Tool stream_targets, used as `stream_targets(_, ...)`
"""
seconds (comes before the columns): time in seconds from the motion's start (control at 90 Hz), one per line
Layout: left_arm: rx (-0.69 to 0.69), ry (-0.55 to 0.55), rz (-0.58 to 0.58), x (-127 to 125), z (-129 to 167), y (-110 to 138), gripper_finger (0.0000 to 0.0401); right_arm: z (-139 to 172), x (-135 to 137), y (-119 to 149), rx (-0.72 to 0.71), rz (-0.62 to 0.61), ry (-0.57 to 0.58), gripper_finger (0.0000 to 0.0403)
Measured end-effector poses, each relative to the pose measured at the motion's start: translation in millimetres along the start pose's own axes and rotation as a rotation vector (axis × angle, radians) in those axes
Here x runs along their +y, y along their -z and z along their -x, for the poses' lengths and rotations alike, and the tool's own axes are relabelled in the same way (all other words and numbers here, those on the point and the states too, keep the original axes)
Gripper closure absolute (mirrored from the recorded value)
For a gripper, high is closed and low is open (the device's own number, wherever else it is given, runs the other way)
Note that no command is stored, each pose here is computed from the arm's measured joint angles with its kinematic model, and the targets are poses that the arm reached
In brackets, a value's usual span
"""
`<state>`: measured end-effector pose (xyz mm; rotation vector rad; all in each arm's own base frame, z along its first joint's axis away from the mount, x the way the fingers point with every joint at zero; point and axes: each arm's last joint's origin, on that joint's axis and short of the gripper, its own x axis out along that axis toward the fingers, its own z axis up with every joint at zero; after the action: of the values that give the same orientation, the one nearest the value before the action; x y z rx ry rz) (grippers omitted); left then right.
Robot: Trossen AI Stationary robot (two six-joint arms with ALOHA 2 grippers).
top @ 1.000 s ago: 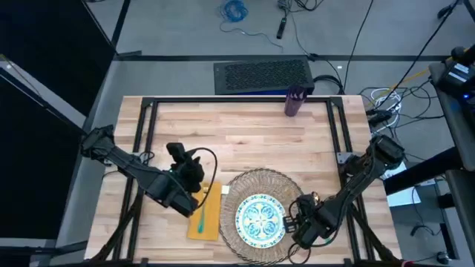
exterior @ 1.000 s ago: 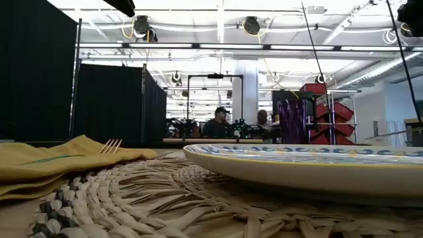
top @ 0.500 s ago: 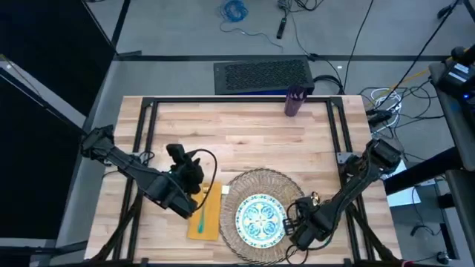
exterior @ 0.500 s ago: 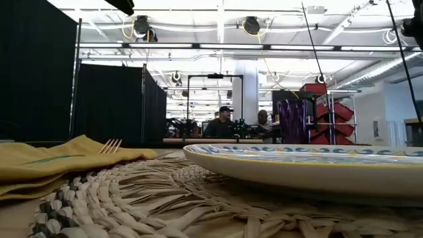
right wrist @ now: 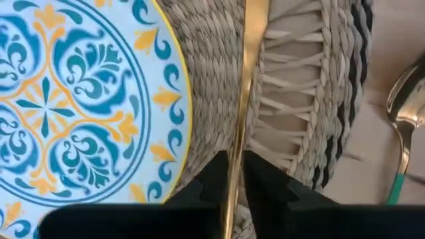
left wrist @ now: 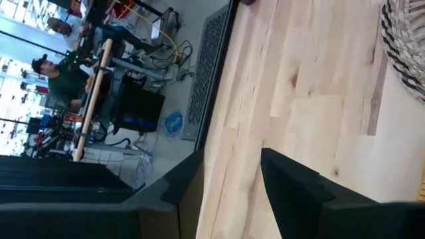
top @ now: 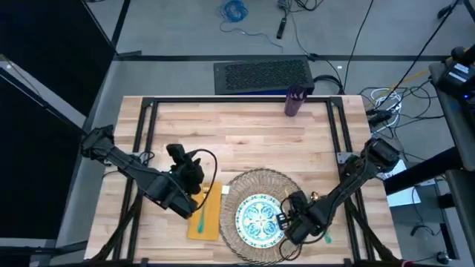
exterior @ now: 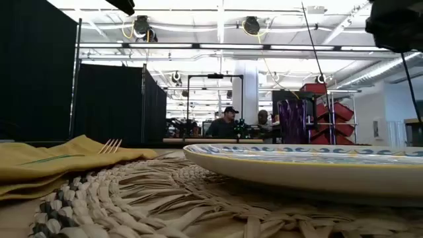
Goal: Set table place
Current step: Put the gold knife on the brown placemat to the right of the white patterned plate
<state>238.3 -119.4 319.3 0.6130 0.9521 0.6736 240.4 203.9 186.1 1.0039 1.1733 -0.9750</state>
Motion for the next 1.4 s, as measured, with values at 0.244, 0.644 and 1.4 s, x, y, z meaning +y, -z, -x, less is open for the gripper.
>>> stream_targets(0.244, 0.004, 0.004, -0.001, 0, 0, 0, 0.0265, -17, -5, 1, 0.023, -0.030, -0.034, 0.0291)
stream_targets(0.644, 0.004, 0.004, -0.002, 0, 0, 0, 0.0265, -22, -8, 1, -0.001, -0.034, -0.038, 0.0303)
stream_targets(1.4, 0.002, 0.006, -0.006, -1, 1, 0, 0.0265, -37, -8, 7, 0.035, 0.026, 0.007, 0.0392)
